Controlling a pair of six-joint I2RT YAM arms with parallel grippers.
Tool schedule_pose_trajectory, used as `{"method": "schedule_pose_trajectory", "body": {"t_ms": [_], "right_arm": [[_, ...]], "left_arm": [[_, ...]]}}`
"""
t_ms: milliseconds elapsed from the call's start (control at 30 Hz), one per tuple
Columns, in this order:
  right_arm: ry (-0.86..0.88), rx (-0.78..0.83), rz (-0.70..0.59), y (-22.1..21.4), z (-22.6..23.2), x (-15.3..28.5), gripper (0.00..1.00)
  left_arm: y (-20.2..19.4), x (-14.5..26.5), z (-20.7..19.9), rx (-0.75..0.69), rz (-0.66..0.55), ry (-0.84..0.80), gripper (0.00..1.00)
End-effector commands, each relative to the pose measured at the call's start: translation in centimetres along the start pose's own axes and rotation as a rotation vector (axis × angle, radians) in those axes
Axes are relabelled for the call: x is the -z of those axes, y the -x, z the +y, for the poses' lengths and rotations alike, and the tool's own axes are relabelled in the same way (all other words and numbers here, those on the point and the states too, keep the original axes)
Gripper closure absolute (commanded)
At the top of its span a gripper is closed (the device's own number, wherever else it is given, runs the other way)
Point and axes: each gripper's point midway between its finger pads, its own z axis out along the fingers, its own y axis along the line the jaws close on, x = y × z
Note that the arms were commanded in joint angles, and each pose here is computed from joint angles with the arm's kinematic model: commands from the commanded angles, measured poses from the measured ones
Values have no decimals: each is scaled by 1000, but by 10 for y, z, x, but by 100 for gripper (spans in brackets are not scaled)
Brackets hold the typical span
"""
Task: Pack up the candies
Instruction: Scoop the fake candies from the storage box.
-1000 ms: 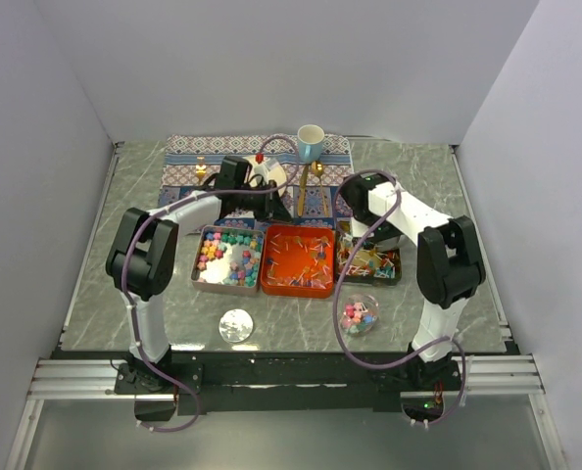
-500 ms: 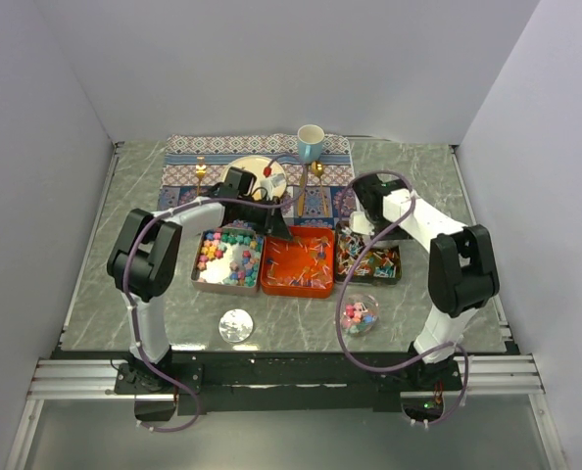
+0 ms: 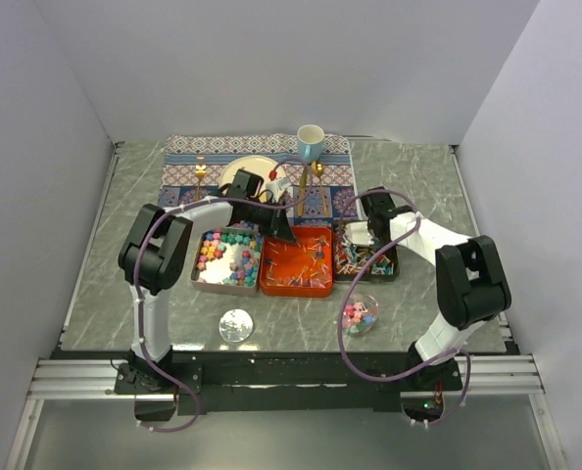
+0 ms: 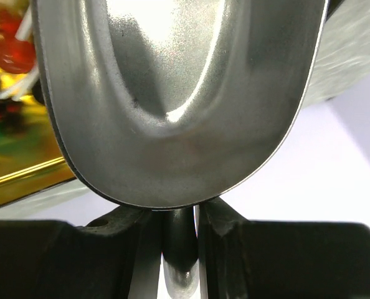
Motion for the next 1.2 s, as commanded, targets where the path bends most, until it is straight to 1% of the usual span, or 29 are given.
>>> {"method": "schedule_pose_trajectory", "body": {"t_ms": [0,33,100,200,233,367,433,500,567,667,767,833,867,900,967,1167], "right_arm": [[35,301,-47,11,12,-9,100],[25,350,-40,6,8,-5,100],[43,393,-31,0,11,-2,100],[24,484,-28,-6,11,3,100],[9,537,-25,-8,8,7,100],[25,649,-6,-12,17,3,100],[-1,682,-1,-9,11,2,100],[2,697,0,2,7,-1,100],[1,659,-2,8,-3,0,100],[4,644,-57,31,-6,-4,100],[11,668,-118,54,2,-8,100],[12,707,-141,61,8,-10,100],[29,737,-158,63,19,-13,100],[12,772,-160,64,19,-12,100],[36,803,-163,60,34,-15,100],[66,845,-195,46,44,-6,100]], "left_arm": [[21,-5,-6,-7,-45,-18,99],[21,-6,-6,-8,-46,-17,99],[23,-6,-5,-11,-47,-15,99],[26,-7,-6,-10,-49,-19,99],[26,-7,-6,-12,-50,-18,99],[28,-4,-7,-20,-64,-12,99],[28,-4,-7,-19,-67,-13,99],[27,-4,-9,-12,-66,-18,99],[27,-3,-10,-9,-66,-23,99],[29,-2,-14,-6,-72,-31,99],[31,-2,-13,-9,-75,-27,99],[32,-2,-13,-13,-74,-25,99],[32,-2,-13,-10,-73,-25,99],[32,-1,-12,-9,-75,-23,99],[33,-1,-12,-7,-77,-22,99],[34,1,-12,-13,-85,-16,99]]}}
